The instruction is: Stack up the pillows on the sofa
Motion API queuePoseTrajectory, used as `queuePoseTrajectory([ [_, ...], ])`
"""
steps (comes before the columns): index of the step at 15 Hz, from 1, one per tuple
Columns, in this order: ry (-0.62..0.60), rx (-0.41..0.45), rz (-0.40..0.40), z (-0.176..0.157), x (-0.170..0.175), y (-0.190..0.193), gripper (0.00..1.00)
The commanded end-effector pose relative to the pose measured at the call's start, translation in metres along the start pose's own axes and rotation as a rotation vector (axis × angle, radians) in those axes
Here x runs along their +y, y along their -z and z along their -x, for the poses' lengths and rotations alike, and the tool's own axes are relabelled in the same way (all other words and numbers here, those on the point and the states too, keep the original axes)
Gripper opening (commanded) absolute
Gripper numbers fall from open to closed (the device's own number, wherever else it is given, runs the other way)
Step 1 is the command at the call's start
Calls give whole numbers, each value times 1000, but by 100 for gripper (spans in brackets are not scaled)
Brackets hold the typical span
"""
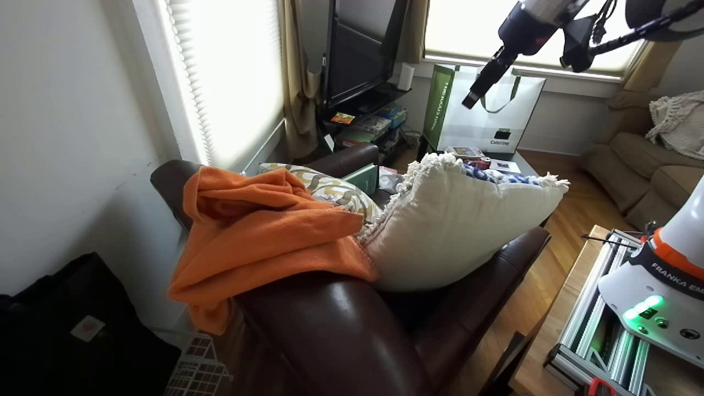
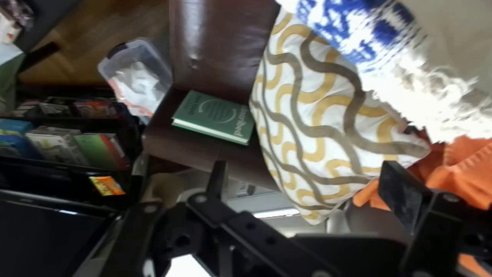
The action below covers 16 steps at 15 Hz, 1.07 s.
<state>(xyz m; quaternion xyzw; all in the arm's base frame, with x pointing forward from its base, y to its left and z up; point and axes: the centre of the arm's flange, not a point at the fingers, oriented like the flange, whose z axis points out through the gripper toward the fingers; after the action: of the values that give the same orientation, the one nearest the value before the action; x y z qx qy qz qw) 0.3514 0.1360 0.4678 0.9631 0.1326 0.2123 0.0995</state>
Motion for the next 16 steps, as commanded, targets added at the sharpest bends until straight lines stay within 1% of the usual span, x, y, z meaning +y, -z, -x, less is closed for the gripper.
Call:
queuePoseTrajectory([
  [1,100,-35,-166,29,-52,-41,100],
  [2,140,-56,-200,37,-56,-45,100],
  [3,163,-115,-224,39,-55,-47,100],
  [4,117,-58,-160,29,-56,-40,100],
  [5,138,-75,-185,31,-61,-43,100],
  [7,152,-84,-203,29,-61,-46,100],
  [8,215,-108,-328,28,-61,-51,100],
  [9,236,-108,-359,27,-58,-51,100],
  [12,367,-125,-454,25,-36,-49,100],
  [14,456,-176,-496,19,-21,-49,100],
  [16,540,-230,-546,14,-14,-56,100],
])
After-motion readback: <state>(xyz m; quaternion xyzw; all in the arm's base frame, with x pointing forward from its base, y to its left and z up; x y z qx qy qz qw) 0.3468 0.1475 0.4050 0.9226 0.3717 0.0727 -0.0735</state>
